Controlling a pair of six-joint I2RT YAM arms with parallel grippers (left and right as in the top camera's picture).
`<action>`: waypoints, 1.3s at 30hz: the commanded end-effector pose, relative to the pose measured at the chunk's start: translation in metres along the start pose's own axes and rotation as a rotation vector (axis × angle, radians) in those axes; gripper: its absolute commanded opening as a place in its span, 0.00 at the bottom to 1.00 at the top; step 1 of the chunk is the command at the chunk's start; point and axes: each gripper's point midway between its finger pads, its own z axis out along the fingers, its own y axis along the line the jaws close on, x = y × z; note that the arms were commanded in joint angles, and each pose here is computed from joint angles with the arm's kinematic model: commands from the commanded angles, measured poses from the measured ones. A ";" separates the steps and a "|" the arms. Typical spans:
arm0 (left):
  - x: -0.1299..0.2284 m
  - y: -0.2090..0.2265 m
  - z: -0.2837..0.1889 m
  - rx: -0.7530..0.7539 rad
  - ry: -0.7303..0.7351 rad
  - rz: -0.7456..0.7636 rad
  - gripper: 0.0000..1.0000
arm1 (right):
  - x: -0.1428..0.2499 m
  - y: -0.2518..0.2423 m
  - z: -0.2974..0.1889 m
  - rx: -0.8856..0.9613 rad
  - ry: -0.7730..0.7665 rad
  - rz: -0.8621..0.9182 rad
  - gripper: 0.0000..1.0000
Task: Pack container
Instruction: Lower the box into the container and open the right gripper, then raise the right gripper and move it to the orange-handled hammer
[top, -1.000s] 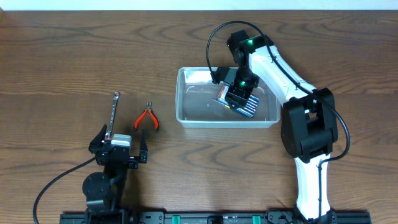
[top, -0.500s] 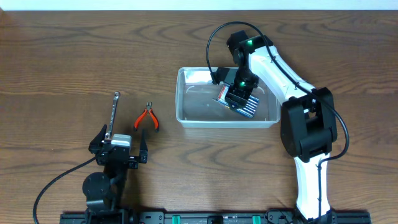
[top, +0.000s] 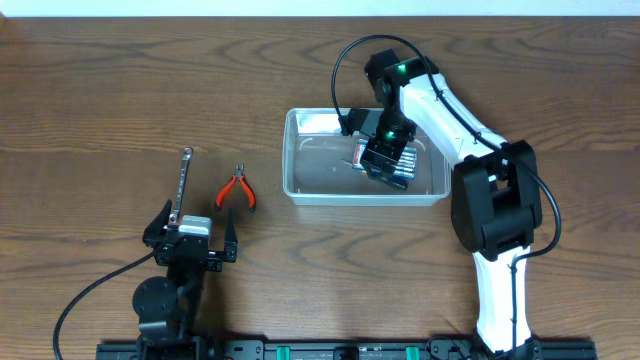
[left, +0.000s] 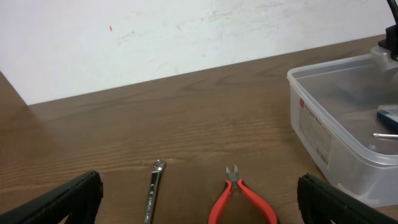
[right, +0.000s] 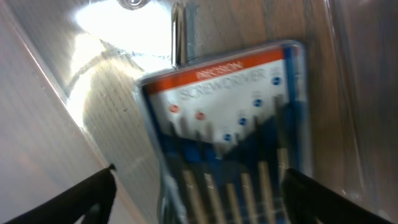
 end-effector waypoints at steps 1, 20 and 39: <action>0.015 -0.001 0.003 -0.003 0.032 0.004 0.98 | 0.002 0.001 0.005 -0.019 0.002 0.009 0.92; 0.015 -0.001 0.003 -0.003 0.032 0.004 0.98 | -0.032 0.001 -0.121 0.109 -0.169 0.025 0.99; 0.015 -0.001 0.003 -0.003 0.032 0.004 0.98 | 0.100 -0.026 -0.335 0.554 -0.439 0.502 0.99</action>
